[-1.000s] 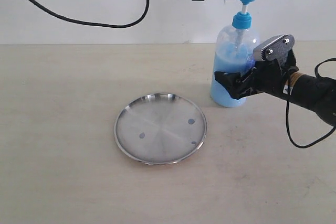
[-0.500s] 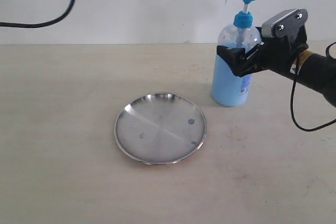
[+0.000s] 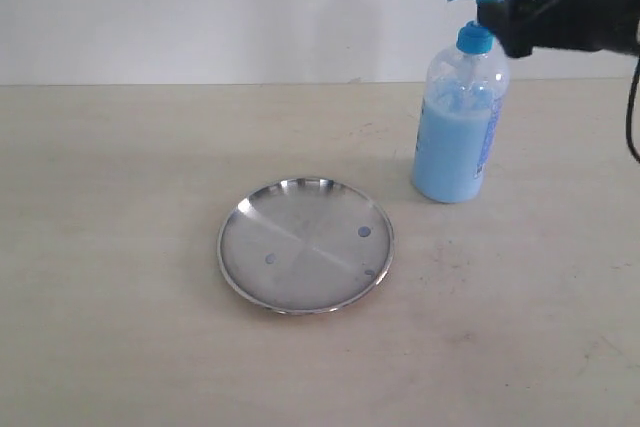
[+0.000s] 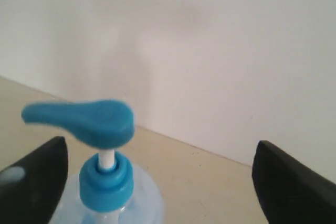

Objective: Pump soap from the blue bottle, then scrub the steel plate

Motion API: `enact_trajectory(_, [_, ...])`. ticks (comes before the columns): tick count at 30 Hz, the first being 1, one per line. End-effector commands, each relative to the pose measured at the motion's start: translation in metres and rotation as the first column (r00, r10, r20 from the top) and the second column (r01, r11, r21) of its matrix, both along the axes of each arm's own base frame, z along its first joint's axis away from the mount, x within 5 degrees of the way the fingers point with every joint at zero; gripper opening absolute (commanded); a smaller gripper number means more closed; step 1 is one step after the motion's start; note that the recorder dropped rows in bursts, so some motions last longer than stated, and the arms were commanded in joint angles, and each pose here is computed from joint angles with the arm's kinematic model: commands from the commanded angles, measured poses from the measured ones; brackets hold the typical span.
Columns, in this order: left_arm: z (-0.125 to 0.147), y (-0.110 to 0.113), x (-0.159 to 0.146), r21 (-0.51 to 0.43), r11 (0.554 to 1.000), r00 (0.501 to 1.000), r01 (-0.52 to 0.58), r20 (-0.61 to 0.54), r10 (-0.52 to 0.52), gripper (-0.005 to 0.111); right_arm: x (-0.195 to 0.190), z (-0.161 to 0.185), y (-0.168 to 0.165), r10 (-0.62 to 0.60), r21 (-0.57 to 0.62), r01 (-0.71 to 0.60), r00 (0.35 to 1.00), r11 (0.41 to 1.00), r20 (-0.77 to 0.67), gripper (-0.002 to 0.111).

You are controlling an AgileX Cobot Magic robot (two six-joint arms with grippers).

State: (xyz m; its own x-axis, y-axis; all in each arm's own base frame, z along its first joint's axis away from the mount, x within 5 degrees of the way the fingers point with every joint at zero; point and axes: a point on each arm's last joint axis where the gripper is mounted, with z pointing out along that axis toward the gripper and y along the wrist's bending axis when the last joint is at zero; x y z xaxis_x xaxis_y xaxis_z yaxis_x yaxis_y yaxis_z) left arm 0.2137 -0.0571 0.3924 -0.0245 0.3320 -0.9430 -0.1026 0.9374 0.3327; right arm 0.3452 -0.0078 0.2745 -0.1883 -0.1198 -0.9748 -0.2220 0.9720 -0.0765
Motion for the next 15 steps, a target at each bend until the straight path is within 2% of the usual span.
enact_trajectory(1, [-0.01,0.024,-0.03,-0.099,0.991,0.993,-0.088,0.065,0.094,0.004,-0.028,0.046,-0.005,-0.074,0.037,0.071,0.995,0.997,0.073,0.068])
enact_trajectory(4, [-0.027,0.039,-0.047,-0.119,0.979,0.984,-0.168,0.047,0.174,0.004,-0.055,0.077,-0.007,-0.132,0.041,0.128,0.986,0.991,0.104,0.039])
enact_trajectory(7, [-0.041,0.062,-0.069,-0.192,0.927,0.943,-0.323,0.017,0.332,0.004,-0.099,0.114,-0.013,-0.255,0.085,0.244,0.954,0.966,0.159,0.005])
enact_trajectory(8, [-0.045,0.071,-0.079,-0.229,0.897,0.921,-0.378,0.004,0.389,0.004,-0.116,0.125,-0.016,-0.308,0.093,0.296,0.934,0.951,0.179,0.0])
enact_trajectory(9, [-0.047,0.076,-0.085,-0.248,0.881,0.91,-0.403,-0.001,0.415,0.004,-0.134,0.135,-0.019,-0.359,0.093,0.347,0.912,0.933,0.2,0.0])
enact_trajectory(11, [-0.053,0.084,-0.098,-0.302,0.862,0.906,-0.406,-0.01,0.423,0.004,-0.164,0.146,-0.025,-0.445,0.084,0.437,0.868,0.895,0.222,0.0])
enact_trajectory(13, [-0.059,0.085,-0.108,-0.351,0.87,0.932,-0.346,-0.023,0.362,0.004,-0.198,0.146,-0.027,-0.493,0.053,0.496,0.837,0.867,0.236,0.0])
enact_trajectory(15, [-0.065,0.082,-0.115,-0.391,0.887,0.966,-0.246,-0.03,0.255,0.004,-0.228,0.136,-0.026,-0.52,0.096,0.511,0.832,0.854,0.195,0.0])
